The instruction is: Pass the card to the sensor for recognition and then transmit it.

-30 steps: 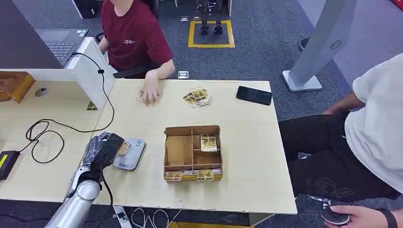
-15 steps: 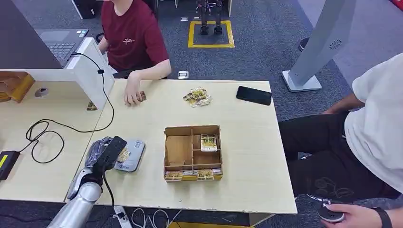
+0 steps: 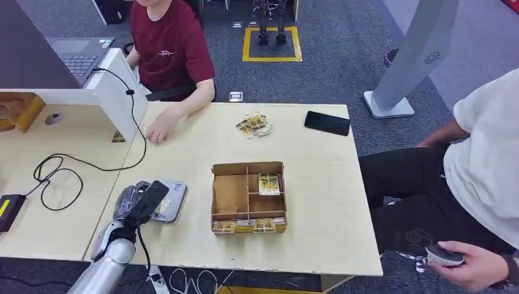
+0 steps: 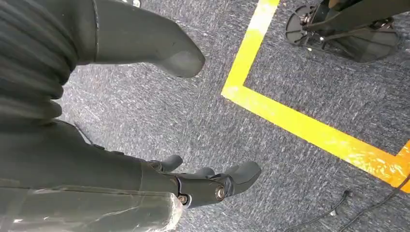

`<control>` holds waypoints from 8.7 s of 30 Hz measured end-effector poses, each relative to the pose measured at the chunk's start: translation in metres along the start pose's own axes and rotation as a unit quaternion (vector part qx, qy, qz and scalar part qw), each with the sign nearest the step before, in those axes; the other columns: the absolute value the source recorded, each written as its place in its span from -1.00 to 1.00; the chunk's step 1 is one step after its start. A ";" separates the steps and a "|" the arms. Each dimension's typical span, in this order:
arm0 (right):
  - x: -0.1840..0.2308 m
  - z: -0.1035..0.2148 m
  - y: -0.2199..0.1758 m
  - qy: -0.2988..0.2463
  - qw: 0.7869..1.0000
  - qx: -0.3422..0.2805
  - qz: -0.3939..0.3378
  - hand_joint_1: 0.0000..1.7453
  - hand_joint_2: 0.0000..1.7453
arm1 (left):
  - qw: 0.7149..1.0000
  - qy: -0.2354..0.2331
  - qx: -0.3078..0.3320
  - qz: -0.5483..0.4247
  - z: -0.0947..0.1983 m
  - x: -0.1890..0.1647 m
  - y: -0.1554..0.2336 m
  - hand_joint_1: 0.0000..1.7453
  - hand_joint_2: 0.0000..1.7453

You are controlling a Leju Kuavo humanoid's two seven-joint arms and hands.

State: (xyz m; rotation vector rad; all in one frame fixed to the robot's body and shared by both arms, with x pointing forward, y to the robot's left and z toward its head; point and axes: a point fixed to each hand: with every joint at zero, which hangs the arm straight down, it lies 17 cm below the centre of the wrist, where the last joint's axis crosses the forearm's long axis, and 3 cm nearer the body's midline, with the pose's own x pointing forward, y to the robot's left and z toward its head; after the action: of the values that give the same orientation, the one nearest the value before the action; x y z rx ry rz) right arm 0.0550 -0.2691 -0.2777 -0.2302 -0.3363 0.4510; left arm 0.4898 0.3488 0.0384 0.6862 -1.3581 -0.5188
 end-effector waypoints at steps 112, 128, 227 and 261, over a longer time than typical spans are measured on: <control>0.001 -0.002 -0.008 -0.005 1.000 -0.008 0.011 -1.00 1.00 | 0.840 -0.509 0.057 -0.177 0.190 0.246 -0.056 -1.00 1.00; 0.000 -0.002 -0.009 -0.006 1.000 -0.010 0.008 -1.00 1.00 | 0.864 -0.445 0.033 -0.233 0.165 0.217 -0.100 -1.00 1.00; 0.013 -0.004 -0.013 -0.015 0.999 -0.027 0.009 -1.00 1.00 | 0.898 -0.362 0.205 -0.141 0.021 0.328 0.066 1.00 1.00; 0.012 -0.005 -0.014 -0.014 1.000 -0.022 0.015 -1.00 1.00 | 0.907 -0.289 0.273 -0.139 -0.007 0.278 0.103 -1.00 1.00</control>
State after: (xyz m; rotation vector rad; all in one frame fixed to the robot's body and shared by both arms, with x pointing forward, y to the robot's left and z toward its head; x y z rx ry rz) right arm 0.0723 -0.2759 -0.2749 -0.2733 -0.3703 0.4777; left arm 0.5335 0.2290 0.3061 1.2660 -2.0156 -0.5988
